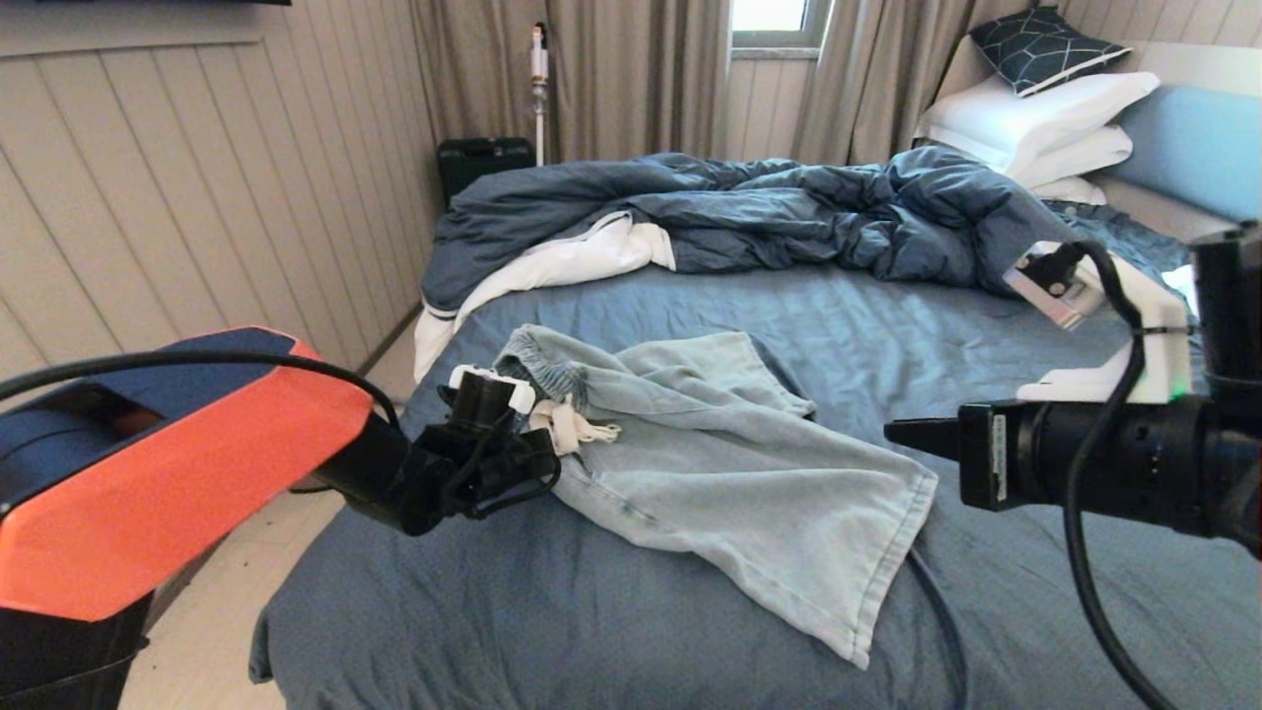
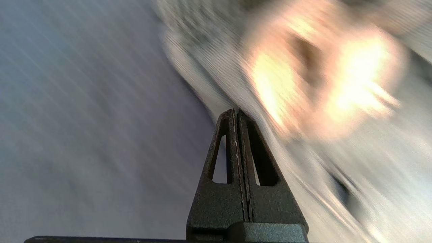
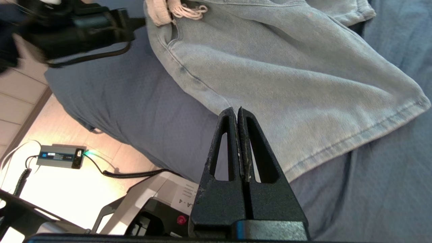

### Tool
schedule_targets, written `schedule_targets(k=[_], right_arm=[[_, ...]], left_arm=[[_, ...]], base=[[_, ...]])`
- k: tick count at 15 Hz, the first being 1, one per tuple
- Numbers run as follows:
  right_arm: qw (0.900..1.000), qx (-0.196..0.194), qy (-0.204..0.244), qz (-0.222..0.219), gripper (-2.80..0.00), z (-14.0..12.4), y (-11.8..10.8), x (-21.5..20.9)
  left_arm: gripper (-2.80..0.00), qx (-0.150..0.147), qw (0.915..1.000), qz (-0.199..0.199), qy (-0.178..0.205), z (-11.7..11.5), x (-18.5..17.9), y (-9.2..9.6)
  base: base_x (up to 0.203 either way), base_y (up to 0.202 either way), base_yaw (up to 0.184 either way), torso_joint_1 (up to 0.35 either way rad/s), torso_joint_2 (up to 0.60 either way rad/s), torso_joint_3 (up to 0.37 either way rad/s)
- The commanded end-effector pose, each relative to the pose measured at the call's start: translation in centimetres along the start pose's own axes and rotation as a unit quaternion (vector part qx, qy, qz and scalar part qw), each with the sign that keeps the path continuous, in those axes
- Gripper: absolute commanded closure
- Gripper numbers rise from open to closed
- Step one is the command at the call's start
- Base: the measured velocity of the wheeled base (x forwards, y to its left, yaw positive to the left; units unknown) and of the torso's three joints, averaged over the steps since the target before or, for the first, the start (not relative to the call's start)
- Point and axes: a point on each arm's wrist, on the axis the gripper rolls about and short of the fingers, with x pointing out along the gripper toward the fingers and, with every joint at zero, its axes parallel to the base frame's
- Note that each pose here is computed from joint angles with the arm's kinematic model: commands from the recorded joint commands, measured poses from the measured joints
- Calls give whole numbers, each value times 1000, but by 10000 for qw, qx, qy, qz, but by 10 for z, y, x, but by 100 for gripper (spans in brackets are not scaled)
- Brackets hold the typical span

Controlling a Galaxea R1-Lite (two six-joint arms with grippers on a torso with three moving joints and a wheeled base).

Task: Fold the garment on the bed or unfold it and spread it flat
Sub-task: Unford the blue shorts

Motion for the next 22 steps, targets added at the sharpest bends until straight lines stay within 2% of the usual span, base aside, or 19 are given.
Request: schedule_targets(k=[1, 2, 3, 11, 14, 16, 22], right_arm=[[10000, 21, 4, -8, 0, -3, -1, -3], [10000, 23, 27, -13, 0, -4, -1, -2], [10000, 22, 49, -19, 0, -5, -2, -2], [9999, 48, 99, -82, 0, -13, -6, 1], [9999, 58, 101, -110, 0, -13, -7, 2], [9999, 120, 122, -19, 0, -17, -12, 6], [9997, 223, -14, -30, 0, -19, -23, 7]], left_arm=[[0, -149, 9987, -470, 108, 23, -35, -9], [0, -322, 9982, -469, 192, 27, -38, -3], [-280, -428, 9978, -465, 209, 28, -40, -2], [-280, -501, 9965, -328, 578, 11, -16, 4], [-280, -501, 9966, -307, 585, 10, -14, 5], [-280, -510, 9962, -239, 661, 4, 0, 6], [-280, -609, 9947, -178, 812, 3, 17, -2]], base=[[0, 0, 0, 0, 0, 0], [0, 0, 0, 0, 0, 0], [0, 0, 0, 0, 0, 0], [0, 0, 0, 0, 0, 0], [0, 0, 0, 0, 0, 0], [0, 0, 0, 0, 0, 0], [0, 0, 0, 0, 0, 0]])
